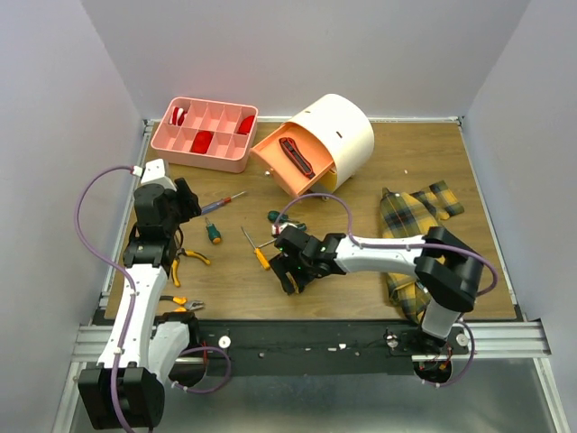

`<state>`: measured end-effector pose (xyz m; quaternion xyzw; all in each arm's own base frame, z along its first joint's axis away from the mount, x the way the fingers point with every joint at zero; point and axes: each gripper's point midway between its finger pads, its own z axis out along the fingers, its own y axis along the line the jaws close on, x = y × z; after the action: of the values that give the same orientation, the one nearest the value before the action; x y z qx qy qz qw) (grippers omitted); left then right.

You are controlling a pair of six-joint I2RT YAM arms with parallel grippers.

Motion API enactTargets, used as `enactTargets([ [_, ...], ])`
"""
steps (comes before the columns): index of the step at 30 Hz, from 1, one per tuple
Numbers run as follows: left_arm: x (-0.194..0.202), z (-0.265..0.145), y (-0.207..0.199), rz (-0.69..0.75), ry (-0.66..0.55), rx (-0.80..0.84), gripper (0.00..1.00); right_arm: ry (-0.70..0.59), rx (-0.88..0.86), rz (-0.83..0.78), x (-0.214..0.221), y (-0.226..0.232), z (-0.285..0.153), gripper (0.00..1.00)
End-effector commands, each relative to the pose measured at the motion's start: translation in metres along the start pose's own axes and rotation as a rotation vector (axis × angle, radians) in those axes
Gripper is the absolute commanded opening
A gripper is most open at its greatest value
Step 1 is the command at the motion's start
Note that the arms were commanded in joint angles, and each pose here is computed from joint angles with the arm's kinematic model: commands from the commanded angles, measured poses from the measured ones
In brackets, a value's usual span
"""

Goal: Sort the tools into containers

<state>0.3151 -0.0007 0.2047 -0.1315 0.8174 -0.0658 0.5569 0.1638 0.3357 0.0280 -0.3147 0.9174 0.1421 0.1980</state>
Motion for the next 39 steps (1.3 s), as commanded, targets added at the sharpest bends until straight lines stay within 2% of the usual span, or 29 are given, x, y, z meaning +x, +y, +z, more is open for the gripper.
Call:
enactTargets([
  [1, -0.003, -0.005, 0.004, -0.014, -0.026, -0.013, 0.66, 0.002, 0.079, 0.118, -0.011, -0.002, 0.017, 0.72],
  [7, -0.004, -0.006, 0.002, -0.025, -0.029, -0.007, 0.66, 0.048, 0.138, 0.123, -0.001, -0.006, 0.032, 0.52],
  [11, -0.004, -0.005, 0.001, -0.027, -0.032, -0.005, 0.67, 0.086, 0.169, 0.113, 0.013, -0.014, 0.032, 0.53],
  [13, -0.002, -0.005, 0.001, -0.028, -0.027, -0.005, 0.67, 0.112, 0.173, 0.077, 0.022, -0.019, 0.03, 0.51],
  [17, 0.001, -0.004, 0.002, -0.039, -0.024, -0.007, 0.67, 0.164, 0.176, -0.037, 0.053, -0.026, 0.027, 0.35],
  [18, 0.001, -0.004, 0.002, -0.041, -0.029, -0.007, 0.67, 0.179, 0.178, -0.069, 0.064, -0.03, 0.027, 0.33],
  [21, 0.0, -0.004, 0.002, -0.039, -0.034, -0.007, 0.68, 0.17, 0.159, -0.143, 0.07, -0.029, 0.029, 0.29],
  [22, -0.001, -0.004, 0.002, -0.038, -0.036, -0.007, 0.68, 0.16, 0.145, -0.163, 0.068, -0.027, 0.029, 0.24],
  [24, -0.001, -0.004, 0.002, -0.036, -0.037, -0.005, 0.68, 0.108, 0.084, -0.239, 0.052, -0.017, 0.029, 0.12],
  [25, -0.001, -0.004, 0.002, -0.036, -0.038, -0.003, 0.68, 0.046, 0.052, -0.255, 0.03, -0.007, 0.023, 0.01],
  [28, -0.003, -0.004, 0.001, -0.038, -0.041, 0.0, 0.68, -0.136, -0.067, -0.346, -0.032, 0.029, -0.005, 0.01],
  [29, -0.003, -0.003, 0.0, -0.038, -0.038, 0.002, 0.68, -0.218, -0.101, -0.355, -0.057, 0.039, -0.027, 0.01],
  [31, -0.003, -0.002, -0.002, -0.041, -0.033, 0.01, 0.68, -0.297, -0.176, -0.406, -0.081, 0.056, -0.055, 0.01],
  [32, -0.003, -0.001, -0.003, -0.042, -0.025, 0.017, 0.68, -0.377, -0.226, -0.409, -0.103, 0.067, -0.086, 0.01],
  [36, -0.006, 0.003, -0.006, -0.039, -0.011, 0.017, 0.67, -0.475, -0.309, -0.437, -0.123, 0.075, -0.143, 0.01],
  [39, -0.012, 0.004, -0.014, -0.035, -0.008, 0.051, 0.67, -0.569, -0.286, -0.473, -0.141, 0.067, -0.179, 0.01],
])
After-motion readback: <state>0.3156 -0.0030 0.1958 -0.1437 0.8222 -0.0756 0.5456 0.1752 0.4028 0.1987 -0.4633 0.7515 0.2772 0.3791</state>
